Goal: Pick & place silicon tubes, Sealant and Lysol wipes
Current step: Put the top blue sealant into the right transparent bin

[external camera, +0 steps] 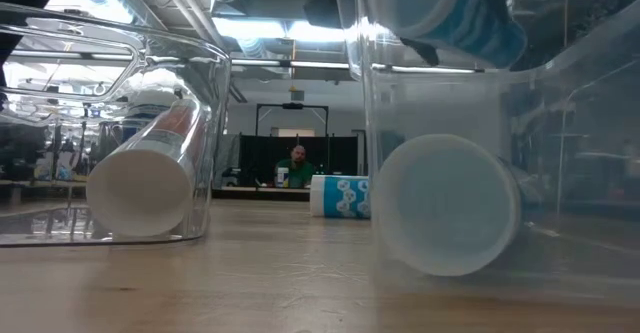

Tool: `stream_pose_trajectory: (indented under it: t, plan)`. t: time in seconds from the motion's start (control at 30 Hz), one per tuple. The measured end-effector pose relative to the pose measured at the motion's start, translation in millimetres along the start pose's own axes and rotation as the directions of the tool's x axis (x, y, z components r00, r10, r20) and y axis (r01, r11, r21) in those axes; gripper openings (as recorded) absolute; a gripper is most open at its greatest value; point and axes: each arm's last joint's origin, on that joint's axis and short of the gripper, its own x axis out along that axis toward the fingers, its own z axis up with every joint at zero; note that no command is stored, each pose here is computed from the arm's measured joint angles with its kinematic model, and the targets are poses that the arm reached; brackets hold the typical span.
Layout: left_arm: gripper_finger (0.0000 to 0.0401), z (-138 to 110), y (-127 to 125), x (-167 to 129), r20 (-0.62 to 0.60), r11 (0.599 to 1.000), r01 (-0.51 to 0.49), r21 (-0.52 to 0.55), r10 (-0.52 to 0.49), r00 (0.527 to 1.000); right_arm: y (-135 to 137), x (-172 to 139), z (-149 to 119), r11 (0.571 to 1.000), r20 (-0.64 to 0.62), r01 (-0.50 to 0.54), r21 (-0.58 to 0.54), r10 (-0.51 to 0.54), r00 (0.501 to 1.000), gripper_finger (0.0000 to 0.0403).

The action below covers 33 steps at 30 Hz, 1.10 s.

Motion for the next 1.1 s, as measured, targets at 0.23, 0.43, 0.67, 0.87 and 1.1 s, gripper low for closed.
stream_pose_trajectory:
  t: [0.23,0.43,0.67,0.87,1.1]
  plan:
    - [0.0209,-6.1,-4.1,1.4,-0.113,0.998,0.065,-0.015,-0.066,0.991,0.0,0.0,0.0,1.0,-0.001,0.0,0.0,0.0,1.0,0.0298]
    - [0.0208,-3.6,-1.1,11.7,-0.155,0.997,0.057,-0.056,-0.065,0.986,0.0,0.0,0.0,1.0,0.0,0.0,0.0,0.0,1.0,0.0298]
    - [0.0207,-0.6,-1.3,20.8,-0.17,0.995,0.075,-0.067,-0.086,0.982,0.0,0.0,0.0,1.0,0.0,0.0,0.0,0.0,1.0,0.0298]
    - [0.0209,0.5,-0.5,22.2,-0.168,0.995,0.073,-0.071,-0.084,0.982,0.0,0.0,0.0,1.0,0.0,0.0,0.0,0.0,1.0,0.0298]
    - [0.0256,2.0,0.6,24.0,-0.137,0.996,0.058,-0.068,-0.067,0.988,0.0,0.0,0.0,1.0,0.0,0.0,0.0,0.0,1.0,0.0298]
